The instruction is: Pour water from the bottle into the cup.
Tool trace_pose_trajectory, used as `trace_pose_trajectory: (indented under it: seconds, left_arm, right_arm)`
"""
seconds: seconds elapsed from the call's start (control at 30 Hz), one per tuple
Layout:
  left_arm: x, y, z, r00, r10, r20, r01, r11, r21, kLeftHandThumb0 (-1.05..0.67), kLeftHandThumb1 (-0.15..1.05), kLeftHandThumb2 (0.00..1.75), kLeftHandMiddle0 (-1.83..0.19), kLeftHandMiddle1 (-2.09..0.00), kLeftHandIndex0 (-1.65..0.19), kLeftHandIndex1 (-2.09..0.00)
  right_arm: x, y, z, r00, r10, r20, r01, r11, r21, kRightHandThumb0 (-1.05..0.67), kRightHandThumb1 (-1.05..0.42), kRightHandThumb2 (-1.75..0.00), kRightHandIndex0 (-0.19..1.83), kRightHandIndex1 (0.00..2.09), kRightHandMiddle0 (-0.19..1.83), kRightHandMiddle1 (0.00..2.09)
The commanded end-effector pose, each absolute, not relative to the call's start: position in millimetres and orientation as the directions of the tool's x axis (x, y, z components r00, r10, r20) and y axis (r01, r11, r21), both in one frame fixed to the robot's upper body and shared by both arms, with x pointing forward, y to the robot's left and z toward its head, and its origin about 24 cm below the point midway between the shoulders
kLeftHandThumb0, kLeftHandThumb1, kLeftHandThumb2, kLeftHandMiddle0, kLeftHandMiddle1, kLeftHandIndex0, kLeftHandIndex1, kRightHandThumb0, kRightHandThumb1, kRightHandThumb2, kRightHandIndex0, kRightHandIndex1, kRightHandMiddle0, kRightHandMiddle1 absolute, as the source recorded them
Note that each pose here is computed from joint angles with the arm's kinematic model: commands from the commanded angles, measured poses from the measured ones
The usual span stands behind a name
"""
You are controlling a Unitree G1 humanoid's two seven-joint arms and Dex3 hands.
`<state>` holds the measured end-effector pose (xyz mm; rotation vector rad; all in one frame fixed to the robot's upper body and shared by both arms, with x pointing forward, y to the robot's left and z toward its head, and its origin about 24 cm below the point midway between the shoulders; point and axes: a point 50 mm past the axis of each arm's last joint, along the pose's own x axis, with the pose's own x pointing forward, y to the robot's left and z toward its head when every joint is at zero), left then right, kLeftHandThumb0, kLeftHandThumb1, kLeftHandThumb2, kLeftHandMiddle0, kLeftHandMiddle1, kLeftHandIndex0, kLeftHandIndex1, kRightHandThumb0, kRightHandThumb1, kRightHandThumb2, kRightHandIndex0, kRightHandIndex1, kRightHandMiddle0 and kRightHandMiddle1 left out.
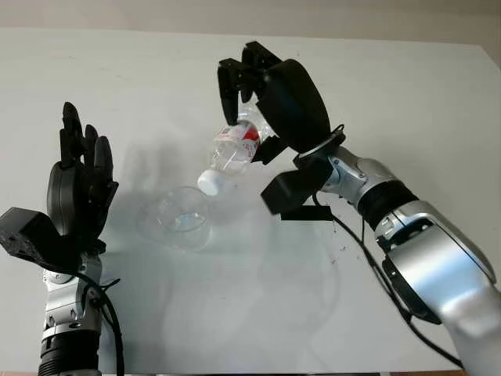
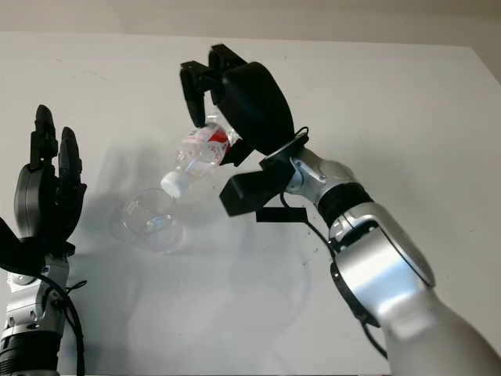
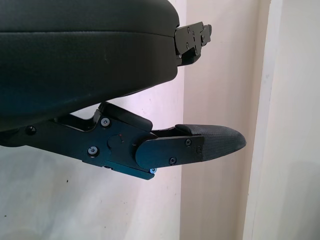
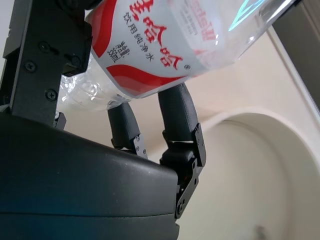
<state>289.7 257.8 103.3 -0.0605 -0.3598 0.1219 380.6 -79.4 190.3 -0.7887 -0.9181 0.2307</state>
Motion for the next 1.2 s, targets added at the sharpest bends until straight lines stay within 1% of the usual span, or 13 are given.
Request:
trace_pose_trajectory:
  seconds: [0.0, 0.03, 0.1, 0.2, 0.3, 0.43, 0.5, 0.57, 0.63, 0.67, 0.73, 0.93, 1.17]
  left_arm:
    - [289.4, 259.5, 104.7, 0.924, 0.130, 0.359, -0.111, 0.991, -0.071, -0.73, 1.05, 0.49, 0.19, -0.05, 0.19, -0.03]
    - [289.4, 259.7, 104.6, 0.925, 0.129, 0.358, -0.111, 0.991, -0.069, -0.73, 1.05, 0.49, 0.19, -0.05, 0.19, -0.03]
    - [289.0, 260.2, 104.5, 0.926, 0.129, 0.356, -0.113, 0.991, -0.067, -0.73, 1.05, 0.50, 0.19, -0.05, 0.19, -0.03]
    - [288.9, 260.7, 104.6, 0.926, 0.129, 0.356, -0.112, 0.991, -0.068, -0.74, 1.05, 0.49, 0.19, -0.05, 0.19, -0.03]
    - [289.5, 260.5, 105.0, 0.928, 0.119, 0.354, -0.103, 0.993, -0.064, -0.73, 1.05, 0.48, 0.19, -0.04, 0.19, -0.02]
    - [290.0, 260.2, 105.3, 0.930, 0.115, 0.350, -0.099, 0.993, -0.065, -0.74, 1.05, 0.48, 0.19, -0.02, 0.19, 0.00]
    - [290.0, 260.3, 105.5, 0.929, 0.115, 0.351, -0.099, 0.993, -0.062, -0.74, 1.05, 0.48, 0.19, -0.03, 0.19, 0.00]
    - [290.0, 260.6, 105.5, 0.929, 0.116, 0.351, -0.101, 0.993, -0.060, -0.73, 1.05, 0.48, 0.19, -0.04, 0.19, -0.01]
    - [290.3, 261.2, 105.4, 0.929, 0.114, 0.352, -0.099, 0.993, -0.060, -0.73, 1.05, 0.48, 0.19, -0.04, 0.19, -0.01]
    - [290.5, 261.6, 105.4, 0.930, 0.112, 0.351, -0.098, 0.994, -0.058, -0.73, 1.05, 0.48, 0.19, -0.03, 0.19, 0.00]
    - [290.7, 262.2, 105.5, 0.930, 0.110, 0.350, -0.096, 0.994, -0.059, -0.74, 1.05, 0.49, 0.19, -0.02, 0.19, 0.00]
    - [290.1, 262.6, 105.8, 0.930, 0.115, 0.349, -0.102, 0.993, -0.056, -0.73, 1.05, 0.49, 0.19, -0.04, 0.19, -0.01]
    - [289.4, 261.9, 103.7, 0.932, 0.107, 0.345, -0.092, 0.994, -0.060, -0.73, 1.05, 0.50, 0.19, -0.02, 0.19, 0.00]
  right_arm:
    - [381.4, -80.4, 188.4, 0.647, 0.461, 0.607, 0.074, 0.755, -0.652, -0.04, -0.92, -0.38, 1.23, 2.09, 1.04, 2.09]
    - [382.2, -81.7, 186.7, 0.670, 0.451, 0.590, 0.033, 0.776, -0.630, -0.04, -0.98, -0.29, 1.23, 2.09, 1.01, 2.09]
    - [383.7, -84.4, 182.8, 0.712, 0.436, 0.550, -0.055, 0.816, -0.576, -0.03, -1.02, -0.21, 1.22, 2.09, 0.98, 2.09]
    - [385.4, -88.6, 177.4, 0.754, 0.432, 0.495, -0.143, 0.843, -0.519, -0.04, -1.04, -0.20, 1.22, 2.09, 0.96, 2.09]
    - [386.7, -92.9, 170.7, 0.791, 0.429, 0.436, -0.193, 0.851, -0.488, -0.07, -1.05, -0.19, 1.21, 2.09, 0.97, 2.09]
    - [386.5, -97.4, 163.9, 0.818, 0.425, 0.388, -0.241, 0.865, -0.440, -0.08, -1.05, -0.21, 1.19, 2.09, 0.96, 2.09]
    - [387.0, -99.1, 161.0, 0.831, 0.424, 0.361, -0.281, 0.878, -0.386, -0.08, -1.05, -0.23, 1.19, 2.09, 0.96, 2.09]
    - [389.0, -100.4, 157.1, 0.848, 0.424, 0.317, -0.349, 0.899, -0.265, -0.06, -1.05, -0.30, 1.30, 2.09, 1.00, 2.09]
    - [391.4, -101.5, 153.1, 0.868, 0.425, 0.256, -0.408, 0.905, -0.117, -0.07, -1.05, -0.36, 1.50, 2.09, 1.10, 2.09]
    - [392.0, -101.9, 151.9, 0.873, 0.431, 0.227, -0.430, 0.901, -0.057, -0.08, -1.05, -0.39, 1.68, 2.09, 1.19, 2.09]
    - [391.9, -103.5, 151.1, 0.877, 0.444, 0.182, -0.456, 0.890, 0.023, -0.08, -1.05, -0.43, 1.80, 2.09, 1.30, 2.09]
    - [386.8, -116.5, 153.8, 0.888, 0.453, 0.082, -0.460, 0.867, 0.191, -0.10, -1.05, -0.44, 1.83, 2.09, 1.41, 2.09]
    - [370.2, -138.7, 150.5, 0.899, 0.438, 0.021, -0.426, 0.861, 0.278, -0.11, -1.05, -0.48, 1.83, 2.09, 1.41, 2.09]
